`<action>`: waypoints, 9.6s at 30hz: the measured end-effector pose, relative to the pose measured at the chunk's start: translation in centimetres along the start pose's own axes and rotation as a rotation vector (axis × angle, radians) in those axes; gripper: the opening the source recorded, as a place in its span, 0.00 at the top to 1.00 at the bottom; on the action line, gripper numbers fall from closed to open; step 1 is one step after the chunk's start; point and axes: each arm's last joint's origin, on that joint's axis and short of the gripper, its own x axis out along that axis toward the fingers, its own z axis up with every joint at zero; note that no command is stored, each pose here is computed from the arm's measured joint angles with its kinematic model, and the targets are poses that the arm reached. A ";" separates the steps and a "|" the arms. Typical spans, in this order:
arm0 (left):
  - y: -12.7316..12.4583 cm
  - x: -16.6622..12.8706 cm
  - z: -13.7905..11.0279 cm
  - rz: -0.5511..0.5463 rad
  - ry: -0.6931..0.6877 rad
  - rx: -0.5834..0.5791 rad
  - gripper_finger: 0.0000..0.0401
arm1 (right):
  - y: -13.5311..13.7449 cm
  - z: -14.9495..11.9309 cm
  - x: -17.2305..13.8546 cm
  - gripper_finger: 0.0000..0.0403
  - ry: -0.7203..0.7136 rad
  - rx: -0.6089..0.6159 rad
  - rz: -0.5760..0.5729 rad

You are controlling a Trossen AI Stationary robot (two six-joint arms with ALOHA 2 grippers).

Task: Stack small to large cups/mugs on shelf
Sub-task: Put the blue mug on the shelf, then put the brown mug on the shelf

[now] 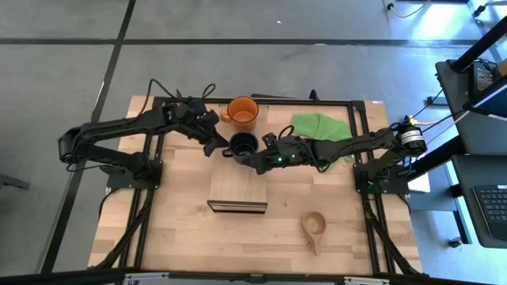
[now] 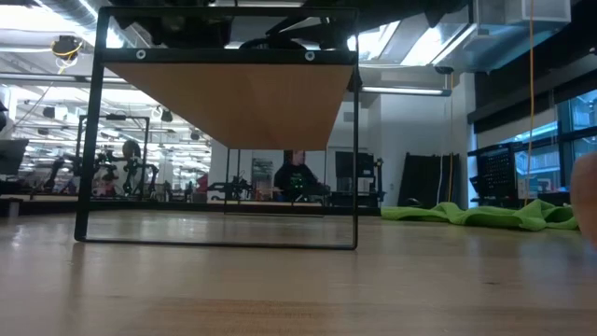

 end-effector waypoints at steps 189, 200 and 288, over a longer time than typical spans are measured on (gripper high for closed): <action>-10.6 -9.0 -3.3 -0.291 -0.453 0.196 0.84 | -6.6 -16.3 -15.1 0.77 0.640 -0.061 -0.725; -10.5 -9.0 -3.3 -0.286 -0.449 0.186 0.84 | -7.7 -17.3 -14.4 0.91 0.657 0.043 -0.843; -9.7 -9.6 -4.1 -0.213 -0.409 0.127 0.84 | -8.0 -15.4 -15.4 0.68 0.416 0.452 -1.005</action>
